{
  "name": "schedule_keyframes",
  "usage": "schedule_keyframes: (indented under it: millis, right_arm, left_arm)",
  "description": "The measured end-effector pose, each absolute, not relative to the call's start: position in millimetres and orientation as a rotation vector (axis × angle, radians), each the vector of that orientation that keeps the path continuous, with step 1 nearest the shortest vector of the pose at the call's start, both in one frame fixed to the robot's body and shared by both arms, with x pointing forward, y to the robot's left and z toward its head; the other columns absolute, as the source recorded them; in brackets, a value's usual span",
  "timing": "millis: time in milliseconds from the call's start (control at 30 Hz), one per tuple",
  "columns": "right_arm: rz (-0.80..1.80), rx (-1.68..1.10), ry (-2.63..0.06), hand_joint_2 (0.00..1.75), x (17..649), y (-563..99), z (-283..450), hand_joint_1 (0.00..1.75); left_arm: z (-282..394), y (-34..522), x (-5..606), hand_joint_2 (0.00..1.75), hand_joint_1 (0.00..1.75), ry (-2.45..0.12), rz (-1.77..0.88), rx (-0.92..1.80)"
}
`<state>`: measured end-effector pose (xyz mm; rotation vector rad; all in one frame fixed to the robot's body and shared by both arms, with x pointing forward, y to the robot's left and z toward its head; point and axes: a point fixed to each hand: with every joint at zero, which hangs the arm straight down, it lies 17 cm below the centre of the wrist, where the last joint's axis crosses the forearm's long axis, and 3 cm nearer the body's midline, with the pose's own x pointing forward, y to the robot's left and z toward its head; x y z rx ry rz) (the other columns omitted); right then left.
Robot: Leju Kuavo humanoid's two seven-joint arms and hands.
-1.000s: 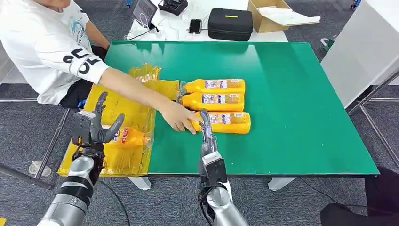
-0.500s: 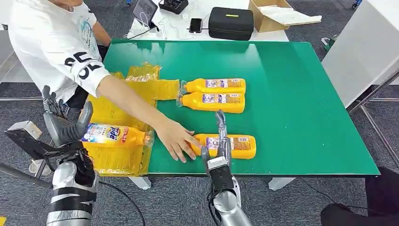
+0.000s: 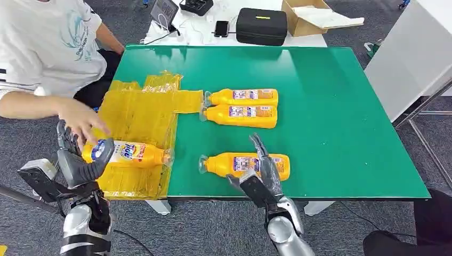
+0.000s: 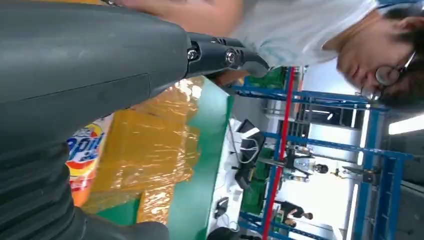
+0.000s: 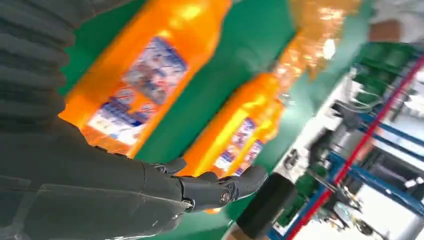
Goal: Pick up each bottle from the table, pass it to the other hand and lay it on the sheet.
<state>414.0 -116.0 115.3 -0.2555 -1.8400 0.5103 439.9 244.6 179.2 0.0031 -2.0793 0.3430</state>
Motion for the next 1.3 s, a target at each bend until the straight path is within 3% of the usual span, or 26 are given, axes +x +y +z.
schedule_keyframes:
  millis: [500,1300]
  right_arm:
    - [0.736,-0.29,-1.664,1.75,407,-152,70,0.0]
    - [0.909,-0.465,-1.634,1.75,446,-189,76,0.0]
  left_arm:
    - [157,240,436,1.75,0.0,-2.028,0.325,-0.011]
    - [138,232,442,1.75,0.0,-1.975,0.316,-0.042]
